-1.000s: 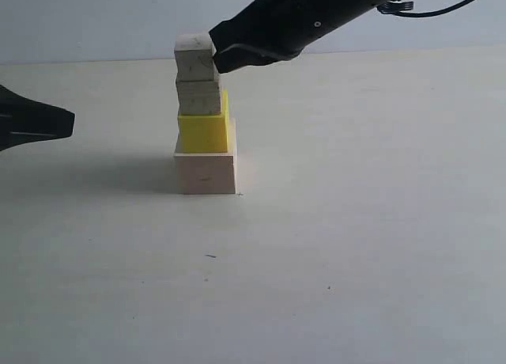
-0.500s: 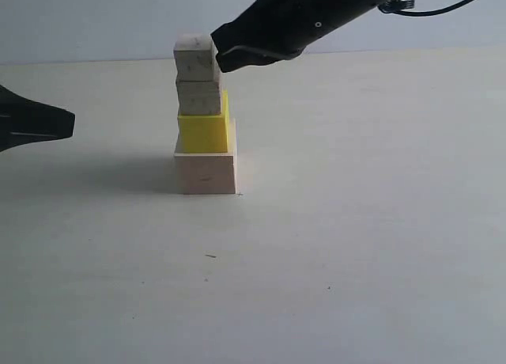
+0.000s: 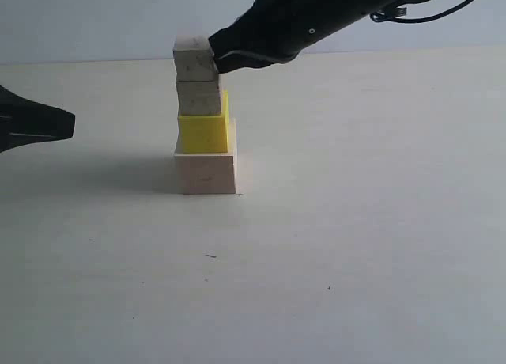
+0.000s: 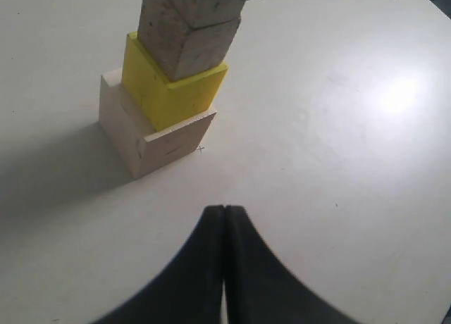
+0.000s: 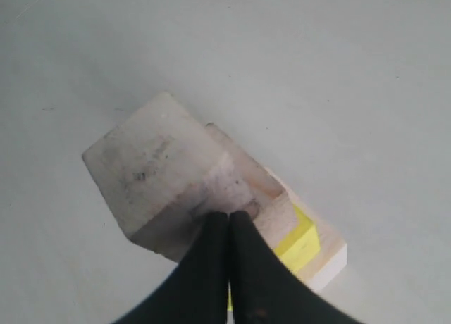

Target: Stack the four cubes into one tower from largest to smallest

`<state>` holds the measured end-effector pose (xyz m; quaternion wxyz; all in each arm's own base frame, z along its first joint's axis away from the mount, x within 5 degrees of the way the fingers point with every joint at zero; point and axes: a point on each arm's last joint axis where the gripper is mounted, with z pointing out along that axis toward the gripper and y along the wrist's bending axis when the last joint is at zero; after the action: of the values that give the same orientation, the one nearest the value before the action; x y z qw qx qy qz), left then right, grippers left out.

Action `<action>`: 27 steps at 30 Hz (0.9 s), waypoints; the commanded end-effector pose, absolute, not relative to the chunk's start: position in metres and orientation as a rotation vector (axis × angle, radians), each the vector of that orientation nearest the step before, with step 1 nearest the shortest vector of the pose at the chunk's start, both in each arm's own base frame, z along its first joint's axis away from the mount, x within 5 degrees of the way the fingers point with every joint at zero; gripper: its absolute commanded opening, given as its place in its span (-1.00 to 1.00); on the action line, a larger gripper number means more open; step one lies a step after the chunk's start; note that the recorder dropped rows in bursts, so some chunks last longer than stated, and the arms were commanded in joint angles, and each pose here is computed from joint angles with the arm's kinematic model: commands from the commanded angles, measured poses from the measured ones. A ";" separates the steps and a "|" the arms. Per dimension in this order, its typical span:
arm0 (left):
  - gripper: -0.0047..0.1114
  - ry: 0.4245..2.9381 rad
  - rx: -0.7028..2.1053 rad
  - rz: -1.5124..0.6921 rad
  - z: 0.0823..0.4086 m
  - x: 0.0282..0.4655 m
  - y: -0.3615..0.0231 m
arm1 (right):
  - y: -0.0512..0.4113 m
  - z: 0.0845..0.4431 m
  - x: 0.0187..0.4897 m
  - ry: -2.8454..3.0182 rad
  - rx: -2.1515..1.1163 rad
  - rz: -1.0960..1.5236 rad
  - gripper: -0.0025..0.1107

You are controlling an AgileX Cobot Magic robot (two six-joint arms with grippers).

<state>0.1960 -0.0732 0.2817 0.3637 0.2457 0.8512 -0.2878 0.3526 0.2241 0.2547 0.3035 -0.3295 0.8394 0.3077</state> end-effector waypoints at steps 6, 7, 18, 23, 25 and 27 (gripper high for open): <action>-0.92 2.185 0.632 -0.759 0.283 0.194 -0.074 | 0.225 0.250 0.357 2.210 -0.860 0.808 -0.96; -0.92 2.185 0.632 -0.759 0.283 0.194 -0.074 | 0.225 0.250 0.357 2.211 -0.865 0.805 -0.96; -0.92 2.186 0.633 -0.758 0.282 0.194 -0.074 | 0.219 0.256 0.357 2.221 -0.856 0.719 -0.96; -0.92 2.185 0.630 -0.754 0.282 0.195 -0.074 | 0.210 0.259 0.356 2.301 -0.784 0.626 -0.96; -0.92 2.185 0.630 -0.754 0.282 0.195 -0.074 | 0.210 0.258 0.355 2.324 -0.782 0.632 -0.96; -0.92 2.185 0.630 -0.754 0.282 0.195 -0.074 | 0.211 0.256 0.354 2.336 -0.795 0.639 -0.96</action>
<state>0.1958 -0.0734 0.2817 0.3628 0.2464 0.8511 -0.2887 0.3556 0.2119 0.2551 0.2999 -0.2997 0.8728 0.2419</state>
